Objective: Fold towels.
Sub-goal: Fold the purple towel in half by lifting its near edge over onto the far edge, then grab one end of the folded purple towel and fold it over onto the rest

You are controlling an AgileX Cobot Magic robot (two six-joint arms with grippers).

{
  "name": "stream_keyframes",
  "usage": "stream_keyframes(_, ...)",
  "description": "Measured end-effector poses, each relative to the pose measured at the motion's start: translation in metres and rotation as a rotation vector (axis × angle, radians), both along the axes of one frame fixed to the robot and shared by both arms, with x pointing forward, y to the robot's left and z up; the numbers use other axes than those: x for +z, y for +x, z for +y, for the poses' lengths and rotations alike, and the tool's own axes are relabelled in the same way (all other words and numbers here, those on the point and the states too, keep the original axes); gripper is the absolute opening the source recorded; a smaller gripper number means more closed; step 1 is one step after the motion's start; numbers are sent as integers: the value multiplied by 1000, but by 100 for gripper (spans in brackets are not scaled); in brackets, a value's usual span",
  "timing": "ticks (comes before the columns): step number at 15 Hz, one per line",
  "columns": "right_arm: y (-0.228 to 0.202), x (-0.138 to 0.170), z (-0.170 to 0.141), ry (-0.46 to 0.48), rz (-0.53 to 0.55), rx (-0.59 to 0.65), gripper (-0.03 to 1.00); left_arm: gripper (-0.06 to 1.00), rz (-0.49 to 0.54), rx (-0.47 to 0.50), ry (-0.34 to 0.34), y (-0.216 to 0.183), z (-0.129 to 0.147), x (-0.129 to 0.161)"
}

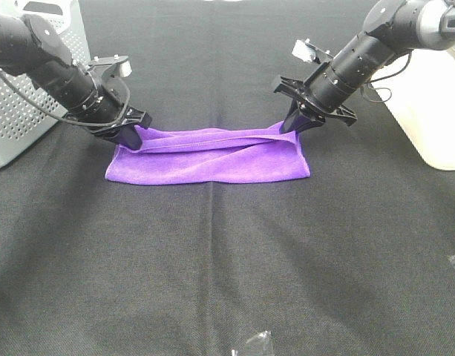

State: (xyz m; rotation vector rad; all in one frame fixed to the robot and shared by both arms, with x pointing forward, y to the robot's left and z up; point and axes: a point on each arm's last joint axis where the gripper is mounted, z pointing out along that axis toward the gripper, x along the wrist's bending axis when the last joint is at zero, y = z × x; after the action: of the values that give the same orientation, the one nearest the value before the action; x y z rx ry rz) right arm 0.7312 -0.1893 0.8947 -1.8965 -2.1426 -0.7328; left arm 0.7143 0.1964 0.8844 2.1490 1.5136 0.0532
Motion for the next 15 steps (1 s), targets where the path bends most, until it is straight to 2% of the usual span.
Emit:
stream_keyframes(2, 1, 0, 0, -4, -9, -4, 4, 3, -17, 15, -7, 2, 0, 0)
stream_keyframes(5, 1, -4, -2, -21, -9, -1, 13, 17, -24, 33, -9, 4, 5, 0)
stream_keyframes(8, 2, -11, -4, -32, -1, -1, 30, 44, -6, 29, -12, 2, 5, 0)
stream_keyframes(10, 2, -12, -5, -52, -11, 4, 49, 64, 6, 42, -19, 2, 5, 0)
stream_keyframes(11, 2, -12, -5, -52, -11, 4, 49, 64, 6, 42, -19, 2, 5, 0)
stream_keyframes(13, 3, -13, -6, -68, -18, 8, 66, 72, 29, 40, -24, 1, 4, 2)
stream_keyframes(15, 2, -3, -7, -79, -32, 20, 70, 73, 69, 3, -25, 2, 2, 14)
